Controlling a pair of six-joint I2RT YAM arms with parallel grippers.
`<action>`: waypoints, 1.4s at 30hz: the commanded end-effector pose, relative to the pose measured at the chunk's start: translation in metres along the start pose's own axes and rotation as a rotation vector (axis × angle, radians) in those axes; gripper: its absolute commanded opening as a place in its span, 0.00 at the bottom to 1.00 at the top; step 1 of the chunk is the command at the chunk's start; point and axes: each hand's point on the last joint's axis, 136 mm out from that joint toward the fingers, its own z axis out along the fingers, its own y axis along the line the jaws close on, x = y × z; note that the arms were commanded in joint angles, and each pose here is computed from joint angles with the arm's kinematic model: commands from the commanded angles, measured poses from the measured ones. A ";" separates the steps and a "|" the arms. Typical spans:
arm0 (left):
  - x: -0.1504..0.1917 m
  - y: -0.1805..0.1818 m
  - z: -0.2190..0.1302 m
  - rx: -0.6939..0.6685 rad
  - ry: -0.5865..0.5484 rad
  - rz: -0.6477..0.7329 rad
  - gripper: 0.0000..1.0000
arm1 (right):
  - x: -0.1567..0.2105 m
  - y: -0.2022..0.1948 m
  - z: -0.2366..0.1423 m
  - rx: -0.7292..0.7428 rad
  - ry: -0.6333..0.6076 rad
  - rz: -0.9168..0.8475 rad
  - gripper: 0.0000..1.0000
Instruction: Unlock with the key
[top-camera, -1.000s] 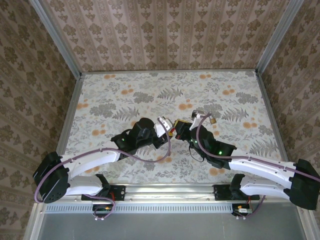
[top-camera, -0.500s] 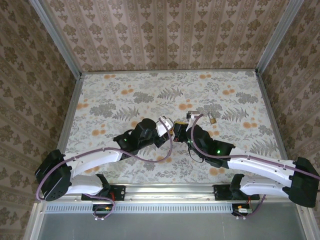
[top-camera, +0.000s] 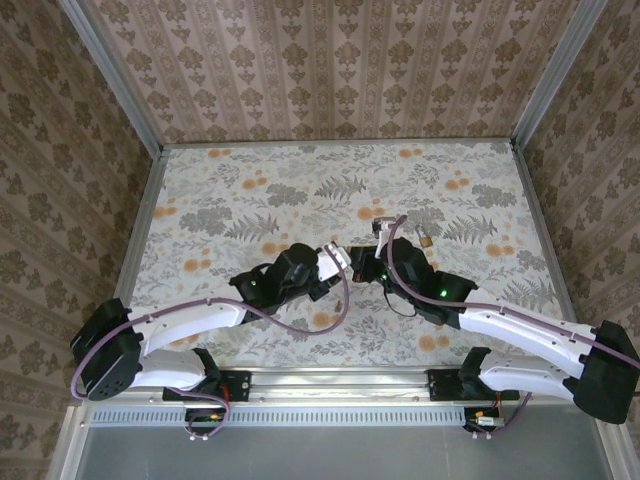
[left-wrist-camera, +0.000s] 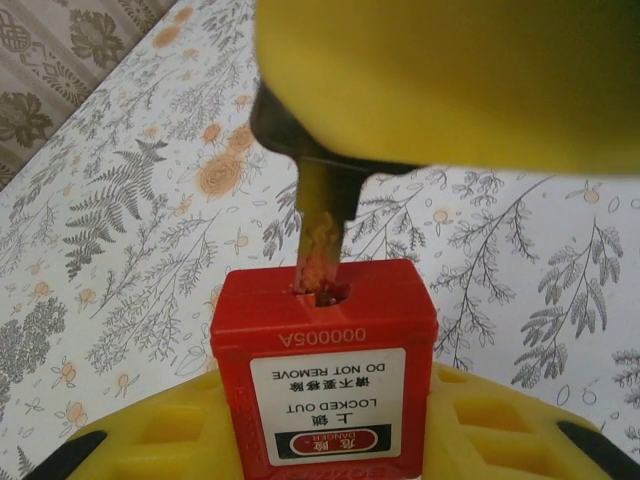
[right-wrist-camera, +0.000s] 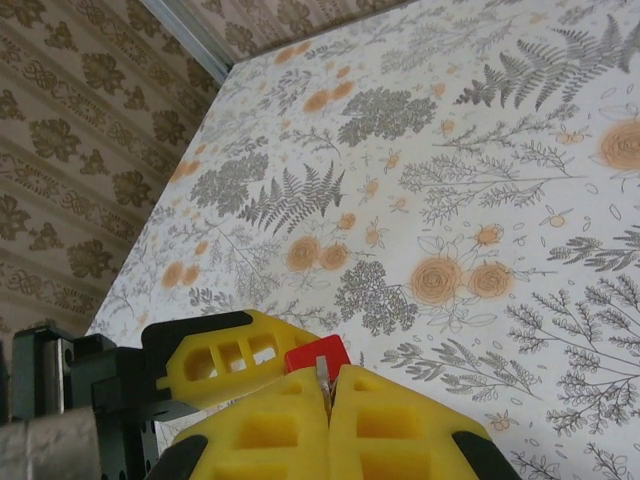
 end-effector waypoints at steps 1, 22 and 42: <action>-0.175 -0.018 -0.080 0.101 -0.630 0.064 0.12 | 0.076 -0.008 0.013 -0.052 0.308 0.021 0.00; -0.178 0.008 -0.090 0.018 -0.674 -0.014 0.10 | 0.065 -0.031 -0.006 -0.009 0.225 0.115 0.00; -0.177 0.041 -0.097 -0.070 -0.721 -0.151 0.06 | 0.081 -0.035 -0.013 0.021 0.202 0.117 0.00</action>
